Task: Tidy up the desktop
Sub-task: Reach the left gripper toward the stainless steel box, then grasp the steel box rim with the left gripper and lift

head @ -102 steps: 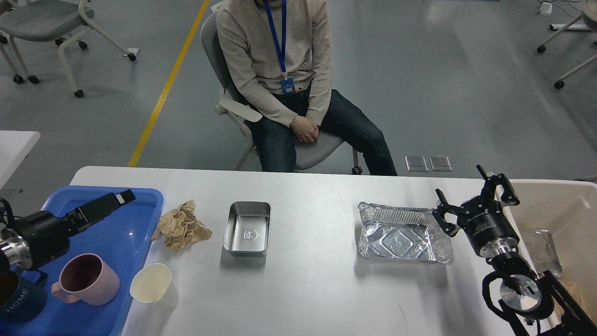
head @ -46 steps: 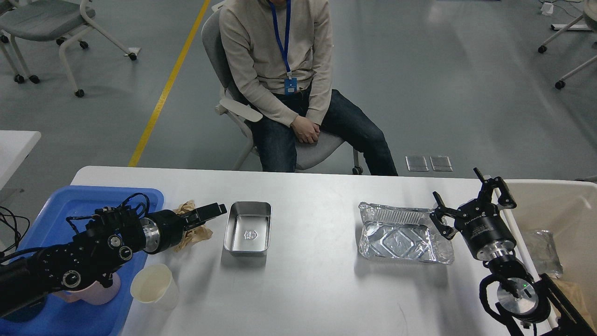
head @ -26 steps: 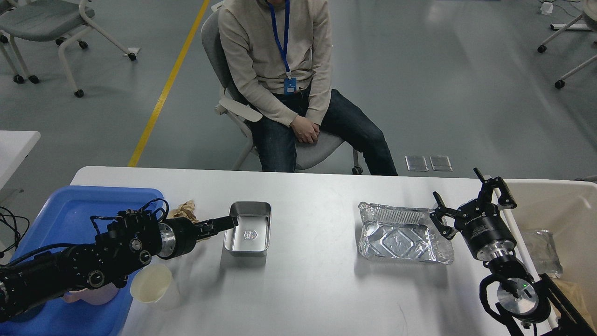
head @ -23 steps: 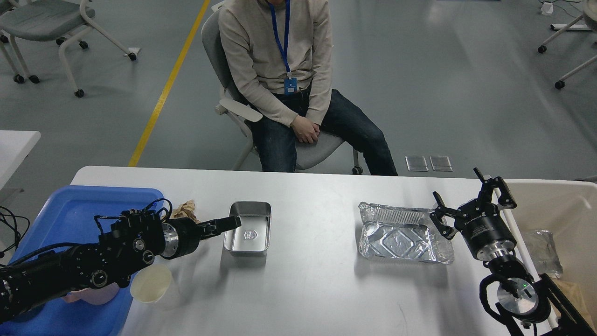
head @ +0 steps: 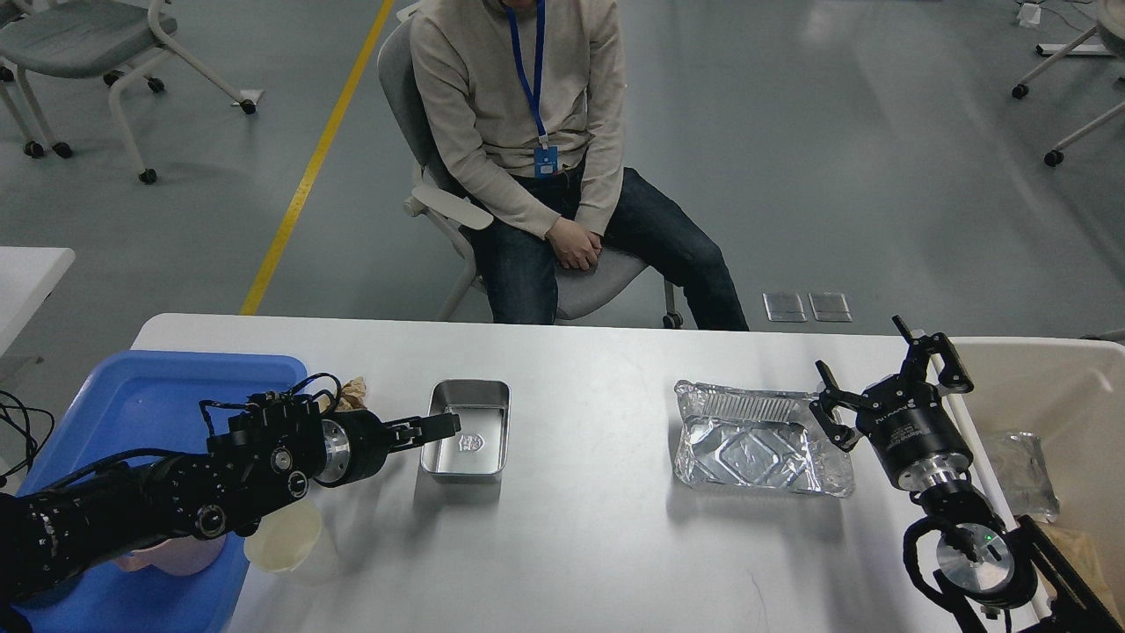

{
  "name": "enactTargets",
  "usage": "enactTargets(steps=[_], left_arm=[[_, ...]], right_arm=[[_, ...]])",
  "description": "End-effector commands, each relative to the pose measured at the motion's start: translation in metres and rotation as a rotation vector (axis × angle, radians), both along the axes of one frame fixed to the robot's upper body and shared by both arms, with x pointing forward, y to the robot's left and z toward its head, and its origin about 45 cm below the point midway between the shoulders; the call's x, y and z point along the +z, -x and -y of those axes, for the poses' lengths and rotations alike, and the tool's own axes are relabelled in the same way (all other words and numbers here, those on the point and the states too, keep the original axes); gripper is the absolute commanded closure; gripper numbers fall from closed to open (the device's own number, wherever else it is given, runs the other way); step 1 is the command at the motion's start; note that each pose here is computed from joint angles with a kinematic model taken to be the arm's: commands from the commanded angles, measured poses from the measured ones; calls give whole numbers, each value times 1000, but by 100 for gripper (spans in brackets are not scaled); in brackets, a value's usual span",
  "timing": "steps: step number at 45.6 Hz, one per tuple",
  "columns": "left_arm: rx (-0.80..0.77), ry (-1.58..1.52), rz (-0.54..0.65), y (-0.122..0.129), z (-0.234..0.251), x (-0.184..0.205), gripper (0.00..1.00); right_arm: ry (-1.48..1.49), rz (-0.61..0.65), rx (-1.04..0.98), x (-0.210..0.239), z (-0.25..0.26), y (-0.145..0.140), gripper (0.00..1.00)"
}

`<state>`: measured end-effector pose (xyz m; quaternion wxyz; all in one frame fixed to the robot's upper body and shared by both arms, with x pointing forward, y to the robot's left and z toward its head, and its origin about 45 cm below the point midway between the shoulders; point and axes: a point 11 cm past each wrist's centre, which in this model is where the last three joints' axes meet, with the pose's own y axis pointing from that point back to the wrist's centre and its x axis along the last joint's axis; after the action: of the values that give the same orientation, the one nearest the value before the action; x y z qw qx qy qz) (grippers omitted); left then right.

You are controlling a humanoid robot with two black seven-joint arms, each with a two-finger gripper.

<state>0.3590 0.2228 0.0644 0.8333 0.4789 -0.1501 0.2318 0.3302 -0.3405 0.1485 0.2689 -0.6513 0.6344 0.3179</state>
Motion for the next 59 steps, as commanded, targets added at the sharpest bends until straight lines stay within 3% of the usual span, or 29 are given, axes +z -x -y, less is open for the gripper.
enactTargets(steps=[1,19,24,28,44,59], left_arm=[[-3,-14,-3,0,2,-3,22],[27,-54,-4,-4,-2,-7,40],[38,-61,-8,-6,-2,-9,54],[45,-51,-23,-4,-1,-11,73],[21,-30,-28,-2,2,-11,99],[21,-17,-4,-15,2,5,99]], right_arm=[[-6,3,0,0,-2,0,0],[-8,2,0,0,-2,0,0],[-5,2,0,0,-2,1,0],[-5,1,-1,-1,-2,1,0],[-5,-1,-1,-1,-2,2,0],[-5,-1,0,-1,-2,1,0]])
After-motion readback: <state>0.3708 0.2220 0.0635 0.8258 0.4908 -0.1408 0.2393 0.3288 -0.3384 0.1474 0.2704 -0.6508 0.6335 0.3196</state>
